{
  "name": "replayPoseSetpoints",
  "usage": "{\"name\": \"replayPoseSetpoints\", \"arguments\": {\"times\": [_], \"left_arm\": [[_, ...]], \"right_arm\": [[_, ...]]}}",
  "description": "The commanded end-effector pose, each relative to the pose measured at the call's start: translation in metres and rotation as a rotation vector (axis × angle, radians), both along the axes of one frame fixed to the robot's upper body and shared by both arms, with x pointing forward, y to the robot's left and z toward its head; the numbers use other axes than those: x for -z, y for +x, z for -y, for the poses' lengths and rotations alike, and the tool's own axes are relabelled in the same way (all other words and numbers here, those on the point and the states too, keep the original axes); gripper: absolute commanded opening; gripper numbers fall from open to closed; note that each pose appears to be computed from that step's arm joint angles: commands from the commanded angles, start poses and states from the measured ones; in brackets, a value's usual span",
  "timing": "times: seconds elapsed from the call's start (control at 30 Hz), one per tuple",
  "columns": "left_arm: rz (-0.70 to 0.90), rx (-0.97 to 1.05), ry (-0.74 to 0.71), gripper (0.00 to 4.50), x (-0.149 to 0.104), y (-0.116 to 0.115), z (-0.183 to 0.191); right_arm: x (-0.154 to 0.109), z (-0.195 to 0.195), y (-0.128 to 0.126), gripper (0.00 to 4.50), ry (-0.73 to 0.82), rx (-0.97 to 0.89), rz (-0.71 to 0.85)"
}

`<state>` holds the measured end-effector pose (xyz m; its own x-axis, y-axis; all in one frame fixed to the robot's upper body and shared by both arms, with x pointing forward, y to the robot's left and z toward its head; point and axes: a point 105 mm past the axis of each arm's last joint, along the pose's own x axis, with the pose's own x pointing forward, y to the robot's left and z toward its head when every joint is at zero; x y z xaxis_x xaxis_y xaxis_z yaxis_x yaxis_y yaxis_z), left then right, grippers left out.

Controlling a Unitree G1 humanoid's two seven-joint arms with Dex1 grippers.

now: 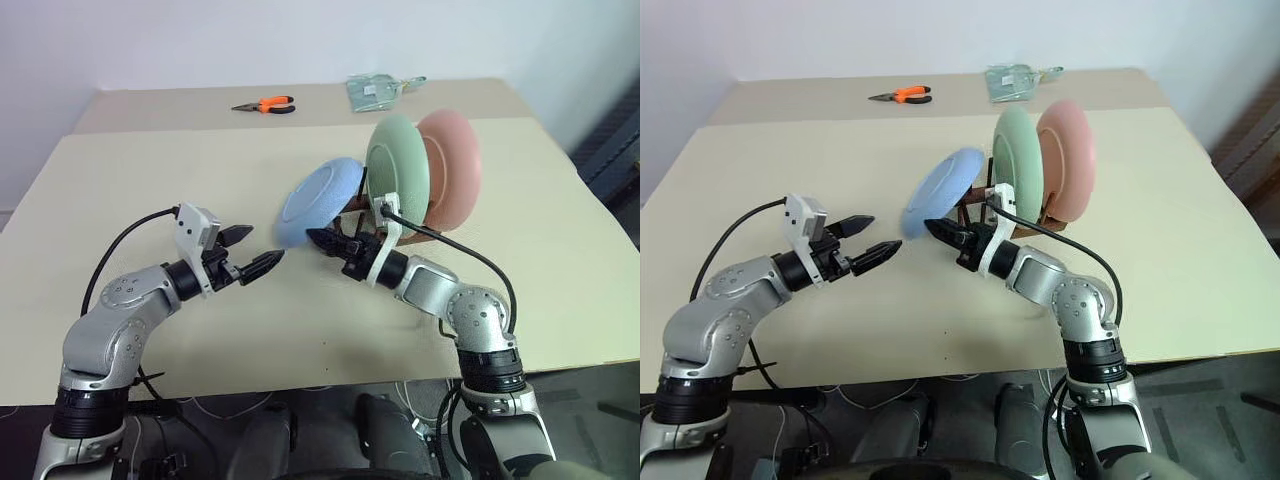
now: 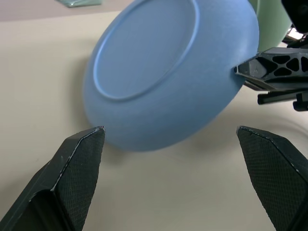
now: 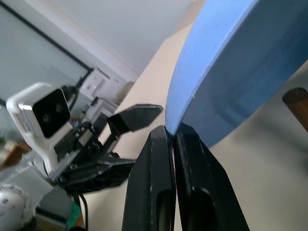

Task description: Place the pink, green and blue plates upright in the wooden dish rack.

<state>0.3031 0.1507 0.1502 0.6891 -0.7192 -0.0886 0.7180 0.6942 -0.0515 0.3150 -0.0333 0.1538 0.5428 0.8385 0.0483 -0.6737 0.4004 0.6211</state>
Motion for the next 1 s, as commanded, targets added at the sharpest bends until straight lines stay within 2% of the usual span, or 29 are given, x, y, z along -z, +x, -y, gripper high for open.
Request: {"name": "replayPoseSetpoints", "arguments": {"times": [0.03,0.13,0.23,0.33,0.5,0.6,0.8,1.0], "left_arm": [[0.046,0.016,-0.010,4.50,-0.012,-0.002,0.003],[0.047,0.013,-0.011,4.50,-0.012,-0.002,0.002],[0.049,-0.007,-0.007,4.50,-0.013,-0.001,-0.003],[0.052,-0.026,-0.005,4.50,-0.014,0.000,-0.010],[0.055,-0.040,-0.008,4.50,-0.016,0.001,-0.016],[0.058,-0.037,-0.023,4.50,-0.020,-0.002,-0.020],[0.027,0.025,-0.003,4.50,-0.012,-0.010,-0.010],[0.021,0.067,-0.014,4.50,-0.007,-0.014,0.009]], "right_arm": [[-0.017,-0.005,-0.006,0.03,0.022,-0.039,0.089],[-0.024,-0.009,-0.012,0.03,0.001,-0.081,0.154],[-0.043,-0.014,-0.028,0.03,-0.112,-0.185,0.365],[-0.067,-0.011,-0.036,0.03,-0.147,-0.261,0.508],[-0.092,-0.004,-0.049,0.03,-0.159,-0.370,0.618],[-0.120,0.010,-0.060,0.03,-0.171,-0.455,0.729],[-0.163,0.040,-0.046,0.03,-0.168,-0.436,0.816],[-0.143,0.061,-0.018,0.03,-0.305,-0.400,0.796]]}}
